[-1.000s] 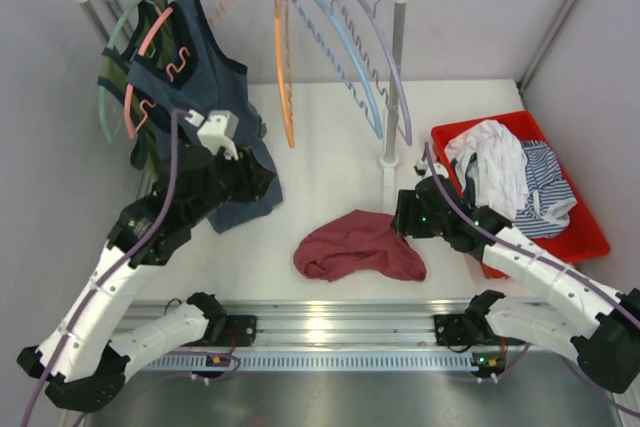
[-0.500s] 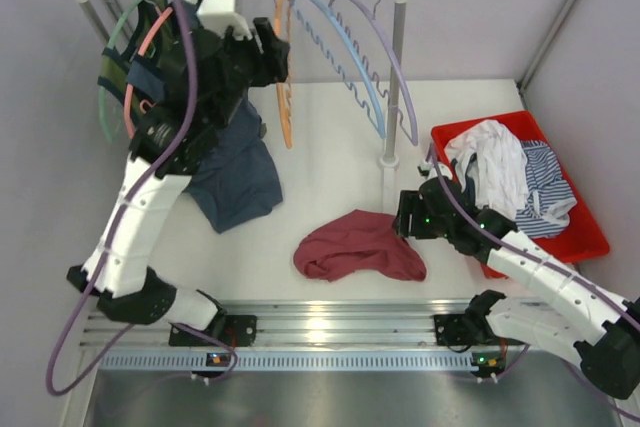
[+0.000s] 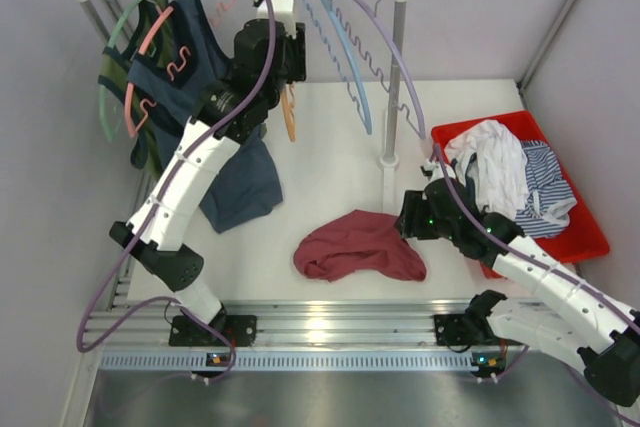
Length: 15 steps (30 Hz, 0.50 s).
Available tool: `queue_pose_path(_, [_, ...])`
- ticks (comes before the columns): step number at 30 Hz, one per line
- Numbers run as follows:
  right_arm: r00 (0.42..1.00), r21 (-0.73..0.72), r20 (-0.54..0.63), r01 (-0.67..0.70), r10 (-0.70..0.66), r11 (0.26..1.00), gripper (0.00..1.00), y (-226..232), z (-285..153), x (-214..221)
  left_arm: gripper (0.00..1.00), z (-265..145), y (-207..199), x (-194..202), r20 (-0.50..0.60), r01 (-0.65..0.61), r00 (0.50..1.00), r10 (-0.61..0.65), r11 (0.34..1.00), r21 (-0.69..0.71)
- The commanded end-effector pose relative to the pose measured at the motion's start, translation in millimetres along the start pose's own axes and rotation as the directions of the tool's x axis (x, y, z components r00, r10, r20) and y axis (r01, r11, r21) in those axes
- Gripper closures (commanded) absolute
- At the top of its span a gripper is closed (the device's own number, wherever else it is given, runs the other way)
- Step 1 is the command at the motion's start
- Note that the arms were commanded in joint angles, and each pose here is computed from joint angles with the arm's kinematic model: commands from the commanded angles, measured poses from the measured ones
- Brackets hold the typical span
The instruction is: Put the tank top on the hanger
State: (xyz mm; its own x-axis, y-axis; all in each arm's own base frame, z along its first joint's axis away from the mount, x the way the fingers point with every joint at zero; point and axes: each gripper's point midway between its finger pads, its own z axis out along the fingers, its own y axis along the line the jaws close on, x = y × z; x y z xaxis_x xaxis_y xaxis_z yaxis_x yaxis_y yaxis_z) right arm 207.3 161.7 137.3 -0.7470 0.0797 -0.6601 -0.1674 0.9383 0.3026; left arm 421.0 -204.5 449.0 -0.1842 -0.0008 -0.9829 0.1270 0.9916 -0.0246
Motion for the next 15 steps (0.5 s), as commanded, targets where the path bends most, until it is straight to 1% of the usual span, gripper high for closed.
queue_pose_path(1, [1.000, 0.001, 0.012, 0.003, -0.003, 1.000, 0.47, -3, -3, -1, 0.50, -13, 17, -16, 0.051, 0.001, 0.999, 0.001, 0.999, -0.050])
queue_pose_path(2, [1.000, 0.000, 0.008, 0.003, -0.003, 1.000, 0.48, -4, -2, 0, 0.53, -15, 18, -16, 0.050, 0.001, 0.999, 0.002, 0.999, -0.053])
queue_pose_path(4, [1.000, 0.002, 0.007, 0.004, -0.004, 1.000, 0.48, -5, -2, 1, 0.55, -14, 20, -11, 0.045, -0.008, 0.999, 0.011, 0.998, -0.064])
queue_pose_path(5, [1.000, 0.001, 0.005, 0.005, -0.005, 1.000, 0.49, -4, -1, 2, 0.59, -15, 21, -12, 0.049, -0.007, 0.999, 0.010, 0.998, -0.064])
queue_pose_path(7, [1.000, 0.005, 0.002, 0.005, -0.005, 1.000, 0.50, -6, -1, 3, 0.64, -16, 22, -11, 0.046, -0.013, 0.999, 0.017, 0.998, -0.069])
queue_pose_path(8, [1.000, 0.003, 0.003, 0.007, -0.007, 1.000, 0.50, -6, -1, 3, 0.73, -17, 24, -14, 0.053, -0.012, 0.998, 0.016, 0.997, -0.072])
queue_pose_path(11, [1.000, 0.008, -0.002, 0.008, -0.008, 1.000, 0.53, -7, -1, 5, 0.88, -19, 26, -18, 0.062, -0.015, 0.998, 0.020, 0.997, -0.079])
queue_pose_path(12, [1.000, 0.006, 0.002, 0.010, -0.010, 1.000, 0.53, -7, -1, 4, 0.97, -20, 25, -19, 0.066, -0.018, 0.998, 0.023, 0.997, -0.079])
queue_pose_path(13, [1.000, 0.002, 0.000, 0.009, -0.009, 1.000, 0.55, -6, -1, 4, 1.00, -21, 28, -23, 0.075, -0.022, 0.997, 0.028, 0.996, -0.084])
queue_pose_path(15, [1.000, 0.007, 0.001, 0.013, -0.013, 1.000, 0.56, -7, -1, 4, 1.00, -23, 29, -28, 0.089, -0.024, 0.996, 0.031, 0.996, -0.088])
